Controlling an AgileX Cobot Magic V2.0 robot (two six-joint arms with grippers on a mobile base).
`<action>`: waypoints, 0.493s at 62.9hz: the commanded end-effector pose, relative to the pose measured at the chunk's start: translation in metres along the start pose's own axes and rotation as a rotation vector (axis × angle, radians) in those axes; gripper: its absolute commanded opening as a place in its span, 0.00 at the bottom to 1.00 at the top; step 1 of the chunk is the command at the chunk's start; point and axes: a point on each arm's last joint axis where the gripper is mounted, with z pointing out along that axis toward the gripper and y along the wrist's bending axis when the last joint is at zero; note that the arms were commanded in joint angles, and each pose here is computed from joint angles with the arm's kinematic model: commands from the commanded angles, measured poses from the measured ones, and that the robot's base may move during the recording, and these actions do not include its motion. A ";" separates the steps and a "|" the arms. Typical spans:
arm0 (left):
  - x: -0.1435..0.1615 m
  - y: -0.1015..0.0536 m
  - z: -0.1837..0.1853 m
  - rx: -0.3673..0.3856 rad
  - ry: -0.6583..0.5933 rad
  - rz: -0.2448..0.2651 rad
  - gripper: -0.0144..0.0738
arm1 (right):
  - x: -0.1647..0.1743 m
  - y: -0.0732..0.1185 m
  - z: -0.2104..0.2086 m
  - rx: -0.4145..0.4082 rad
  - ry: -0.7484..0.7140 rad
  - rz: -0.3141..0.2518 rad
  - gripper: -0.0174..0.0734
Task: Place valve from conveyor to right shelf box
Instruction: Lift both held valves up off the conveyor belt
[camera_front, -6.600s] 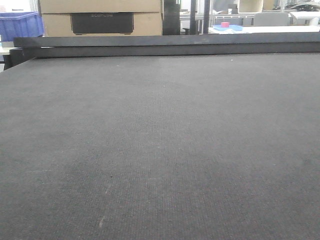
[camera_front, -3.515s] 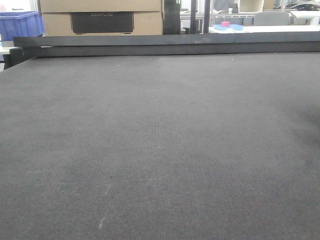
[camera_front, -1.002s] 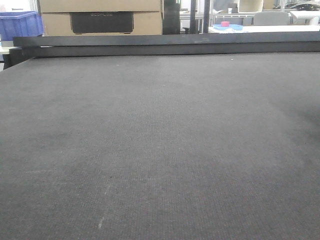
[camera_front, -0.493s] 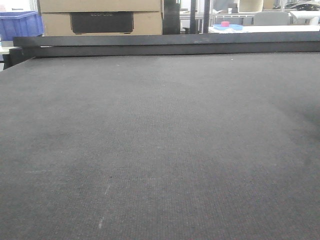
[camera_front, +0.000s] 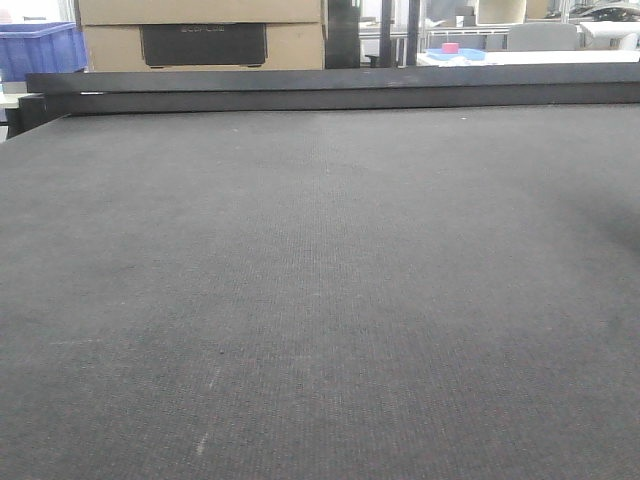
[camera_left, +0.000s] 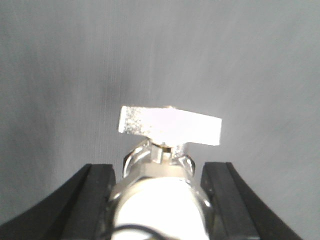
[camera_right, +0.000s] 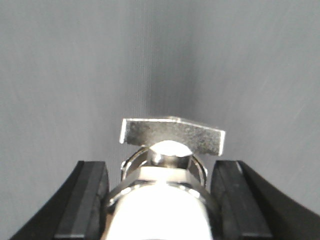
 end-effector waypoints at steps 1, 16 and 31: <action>-0.002 -0.004 -0.033 -0.006 -0.161 0.002 0.04 | -0.005 0.000 -0.027 0.031 -0.158 -0.025 0.01; 0.011 -0.011 -0.089 -0.023 -0.399 0.020 0.04 | 0.004 0.003 -0.068 0.063 -0.282 -0.057 0.01; 0.024 -0.026 -0.117 0.026 -0.517 0.063 0.04 | 0.013 0.007 -0.108 0.074 -0.464 -0.070 0.01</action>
